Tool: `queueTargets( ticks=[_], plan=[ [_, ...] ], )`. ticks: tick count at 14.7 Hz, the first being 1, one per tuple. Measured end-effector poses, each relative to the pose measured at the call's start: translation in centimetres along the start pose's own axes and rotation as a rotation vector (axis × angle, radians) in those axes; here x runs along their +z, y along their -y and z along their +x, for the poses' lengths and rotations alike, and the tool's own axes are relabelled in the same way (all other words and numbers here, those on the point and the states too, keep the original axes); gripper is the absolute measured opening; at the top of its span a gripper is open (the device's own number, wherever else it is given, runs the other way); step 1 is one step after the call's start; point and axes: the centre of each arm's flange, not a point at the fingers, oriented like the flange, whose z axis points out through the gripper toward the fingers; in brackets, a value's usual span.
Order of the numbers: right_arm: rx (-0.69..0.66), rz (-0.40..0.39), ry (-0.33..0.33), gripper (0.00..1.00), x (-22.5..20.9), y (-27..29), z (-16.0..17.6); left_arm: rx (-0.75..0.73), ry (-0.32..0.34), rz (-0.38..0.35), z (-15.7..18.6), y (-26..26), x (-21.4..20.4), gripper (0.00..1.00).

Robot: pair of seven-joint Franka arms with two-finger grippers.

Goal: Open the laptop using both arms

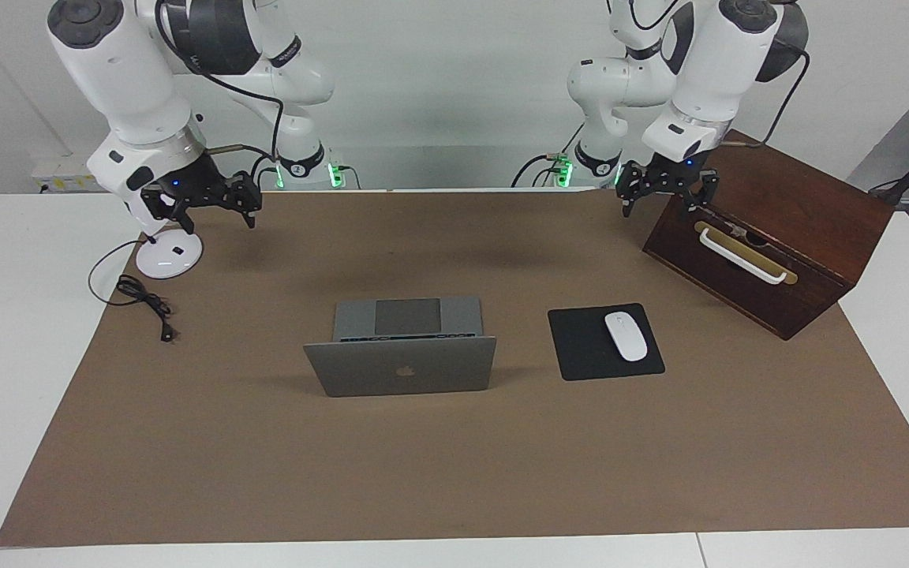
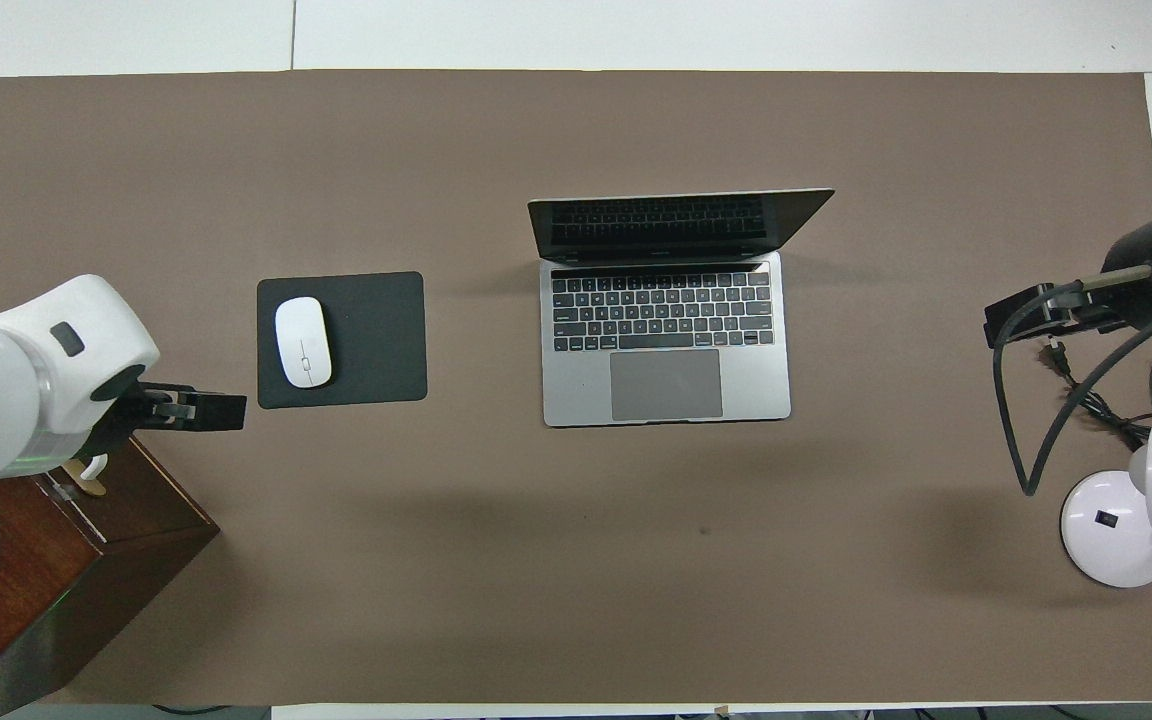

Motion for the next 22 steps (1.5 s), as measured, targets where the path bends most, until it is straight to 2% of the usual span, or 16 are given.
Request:
queueTargets(
  ticks=[6,12,15,19,22],
  plan=[
    [-0.001,0.000,0.000,1.00,0.0,0.1,0.0,-0.093,-0.029,0.008,0.4,4.6,-1.4,1.00],
    [-0.004,-0.001,-0.011,1.00,-0.1,0.2,0.1,-0.100,-0.056,0.007,1.7,5.1,-2.9,1.00],
    [-0.006,-0.001,-0.014,1.00,-0.2,0.3,0.2,-0.099,-0.036,0.004,2.7,5.2,-4.2,1.00],
    [-0.021,-0.002,-0.031,1.00,-0.3,1.2,0.4,-0.125,-0.031,-0.001,4.8,6.8,-8.1,1.00],
    [-0.030,-0.002,-0.031,1.00,-0.3,1.7,0.4,-0.135,-0.022,-0.004,5.9,7.6,-8.3,1.00]
  ],
)
